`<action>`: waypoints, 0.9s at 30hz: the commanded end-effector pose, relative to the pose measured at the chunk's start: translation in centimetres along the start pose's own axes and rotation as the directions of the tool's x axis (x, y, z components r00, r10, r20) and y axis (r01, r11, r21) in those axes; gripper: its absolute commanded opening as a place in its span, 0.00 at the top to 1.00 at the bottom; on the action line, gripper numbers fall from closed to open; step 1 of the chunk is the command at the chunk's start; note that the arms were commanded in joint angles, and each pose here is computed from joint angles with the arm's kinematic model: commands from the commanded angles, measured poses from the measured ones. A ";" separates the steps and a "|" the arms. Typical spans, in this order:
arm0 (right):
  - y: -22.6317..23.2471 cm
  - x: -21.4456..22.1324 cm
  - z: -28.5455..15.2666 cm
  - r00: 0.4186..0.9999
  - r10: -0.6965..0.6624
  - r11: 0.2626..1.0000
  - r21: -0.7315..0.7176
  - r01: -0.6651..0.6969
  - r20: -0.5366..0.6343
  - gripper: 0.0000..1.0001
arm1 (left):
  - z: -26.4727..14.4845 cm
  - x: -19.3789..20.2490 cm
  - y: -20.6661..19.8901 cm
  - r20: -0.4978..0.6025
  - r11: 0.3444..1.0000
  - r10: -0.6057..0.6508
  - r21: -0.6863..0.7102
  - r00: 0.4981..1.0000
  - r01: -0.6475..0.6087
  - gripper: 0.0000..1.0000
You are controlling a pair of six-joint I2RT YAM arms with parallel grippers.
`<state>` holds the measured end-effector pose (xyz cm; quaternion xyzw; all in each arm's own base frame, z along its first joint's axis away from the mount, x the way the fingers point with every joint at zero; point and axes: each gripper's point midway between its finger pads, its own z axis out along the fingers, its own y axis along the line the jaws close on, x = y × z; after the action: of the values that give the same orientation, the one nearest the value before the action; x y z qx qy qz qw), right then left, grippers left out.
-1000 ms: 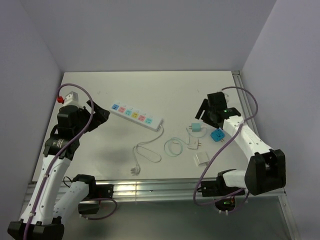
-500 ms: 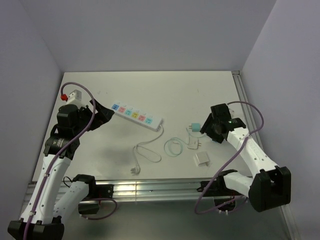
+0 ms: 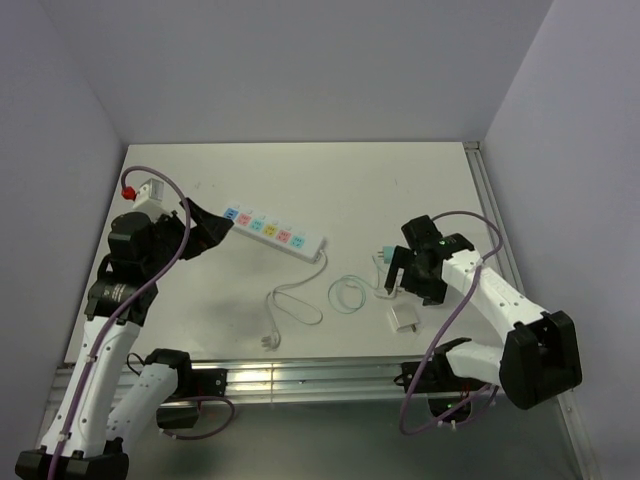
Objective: Insert the plug
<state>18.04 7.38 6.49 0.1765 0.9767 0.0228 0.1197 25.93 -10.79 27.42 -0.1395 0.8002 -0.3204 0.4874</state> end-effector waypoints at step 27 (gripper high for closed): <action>-0.3 3.0 3.5 0.960 -0.178 0.964 0.157 0.214 -0.219 0.34 | -2.3 -0.7 -2.9 0.038 0.991 0.038 0.125 0.999 -0.043 0.08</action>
<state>15.99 8.24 2.65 0.0898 0.9949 -0.0444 0.0069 24.33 -11.46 29.21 -0.1135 0.7829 -0.3480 0.5031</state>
